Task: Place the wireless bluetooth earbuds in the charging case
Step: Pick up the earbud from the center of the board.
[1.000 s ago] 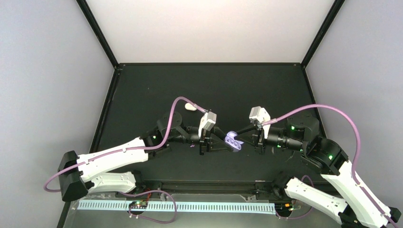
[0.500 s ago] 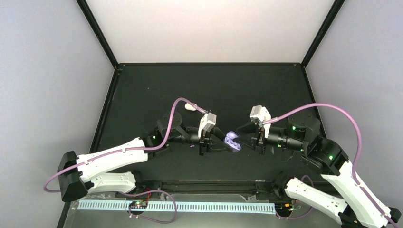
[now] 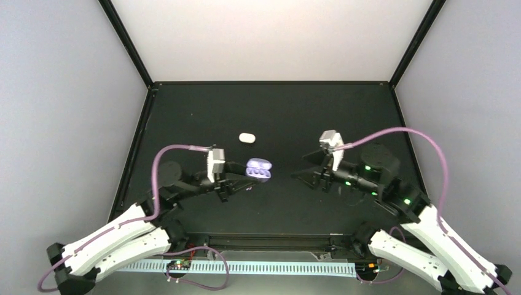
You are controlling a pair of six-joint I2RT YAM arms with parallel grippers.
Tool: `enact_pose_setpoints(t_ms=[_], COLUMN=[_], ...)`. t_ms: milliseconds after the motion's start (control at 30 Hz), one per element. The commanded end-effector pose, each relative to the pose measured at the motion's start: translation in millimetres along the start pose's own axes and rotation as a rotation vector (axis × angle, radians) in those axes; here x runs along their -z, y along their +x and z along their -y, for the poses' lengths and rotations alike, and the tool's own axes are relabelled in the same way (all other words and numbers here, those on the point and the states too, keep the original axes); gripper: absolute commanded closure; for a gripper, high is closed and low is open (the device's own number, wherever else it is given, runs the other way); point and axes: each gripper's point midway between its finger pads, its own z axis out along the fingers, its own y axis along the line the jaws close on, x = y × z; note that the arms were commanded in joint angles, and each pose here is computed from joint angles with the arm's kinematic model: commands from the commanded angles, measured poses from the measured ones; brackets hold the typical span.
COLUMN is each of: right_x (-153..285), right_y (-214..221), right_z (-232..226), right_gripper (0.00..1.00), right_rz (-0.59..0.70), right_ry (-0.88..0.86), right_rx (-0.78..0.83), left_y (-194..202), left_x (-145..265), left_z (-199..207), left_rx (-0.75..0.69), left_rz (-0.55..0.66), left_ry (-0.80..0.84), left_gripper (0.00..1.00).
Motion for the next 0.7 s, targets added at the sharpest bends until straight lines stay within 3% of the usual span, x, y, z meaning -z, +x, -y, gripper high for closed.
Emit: enact_pose_setpoints(t_ms=[0, 333, 667], right_x=[-48.0, -134.5, -215.5], right_y=[51.0, 157.8, 203.4], right_z=[27.6, 68.5, 43.6], right_gripper=[0.32, 0.41, 0.57], right_rz=[-0.1, -0.347, -0.546], right_ry=[0.034, 0.133, 0.166], right_rx=[-0.156, -0.299, -0.283], left_y=[-6.5, -14.6, -5.0], left_x=[34.2, 78.3, 92.6], left_z=[-7.7, 1.7, 8.3], left_rx=[-0.073, -0.191, -0.231], left_rz=[0.031, 0.08, 0.078], left_ry=[-0.131, -0.211, -0.203], left_gripper=[0.99, 0.98, 0.98])
